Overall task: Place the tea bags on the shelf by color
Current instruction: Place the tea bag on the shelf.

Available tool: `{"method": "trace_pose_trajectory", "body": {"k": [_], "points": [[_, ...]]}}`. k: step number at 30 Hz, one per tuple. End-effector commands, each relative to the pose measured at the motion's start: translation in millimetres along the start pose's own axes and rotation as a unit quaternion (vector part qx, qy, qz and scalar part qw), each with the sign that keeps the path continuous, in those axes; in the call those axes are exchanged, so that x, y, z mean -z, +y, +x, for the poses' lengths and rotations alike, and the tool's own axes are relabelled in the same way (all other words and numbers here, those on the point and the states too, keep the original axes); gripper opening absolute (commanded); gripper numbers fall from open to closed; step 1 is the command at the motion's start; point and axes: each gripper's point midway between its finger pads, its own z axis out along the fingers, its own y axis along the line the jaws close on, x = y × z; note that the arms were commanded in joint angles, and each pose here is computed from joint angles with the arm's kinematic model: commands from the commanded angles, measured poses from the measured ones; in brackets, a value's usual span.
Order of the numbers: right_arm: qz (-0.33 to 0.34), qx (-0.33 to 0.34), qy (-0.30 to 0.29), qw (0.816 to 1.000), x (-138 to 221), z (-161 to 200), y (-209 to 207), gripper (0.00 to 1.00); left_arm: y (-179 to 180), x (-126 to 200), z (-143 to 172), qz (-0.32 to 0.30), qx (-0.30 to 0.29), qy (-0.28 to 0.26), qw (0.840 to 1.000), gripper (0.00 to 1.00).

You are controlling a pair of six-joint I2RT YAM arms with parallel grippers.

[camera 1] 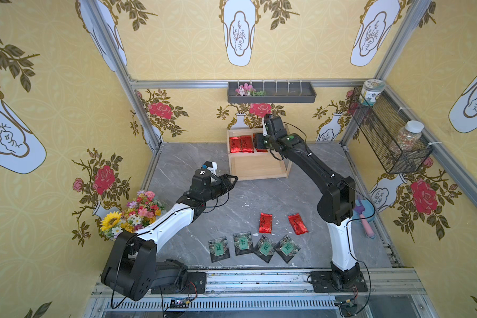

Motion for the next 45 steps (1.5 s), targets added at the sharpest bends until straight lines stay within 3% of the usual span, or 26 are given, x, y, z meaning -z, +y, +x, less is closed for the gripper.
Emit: {"method": "trace_pose_trajectory", "body": {"k": [1,17,21,26,30,36,40,45], "points": [[-0.011,-0.005,-0.009,1.000,0.5,-6.5,3.9,0.60,0.8,-2.2,0.8,0.002,-0.005,0.005,1.000,0.56],[-0.044,-0.039,-0.023,0.998,14.2,-20.3,12.2,0.64,3.5,-1.8,3.3,0.003,-0.003,0.007,1.000,0.56],[-0.042,-0.035,-0.039,0.998,37.2,-30.7,12.8,0.64,5.9,-0.9,5.8,0.001,-0.002,0.009,1.000,0.56],[-0.014,-0.028,-0.040,0.999,70.8,-16.3,-2.1,0.64,12.7,-1.3,17.0,-0.002,0.007,0.025,1.000,0.55],[0.012,-0.032,-0.016,0.999,93.2,26.2,-17.6,0.64,20.3,-1.3,30.7,-0.005,0.012,0.039,0.999,0.55],[0.034,-0.049,0.072,0.996,106.6,141.0,-25.5,0.64,20.5,-3.8,60.2,0.006,0.003,0.077,0.997,0.55],[0.040,-0.081,0.134,0.987,109.6,220.2,-20.1,0.67,23.1,-6.7,89.3,0.006,-0.002,0.115,0.993,0.55],[0.063,-0.116,0.193,0.972,110.8,283.4,-8.9,0.73,33.0,-3.4,96.2,-0.003,0.008,0.115,0.993,0.56]]}}
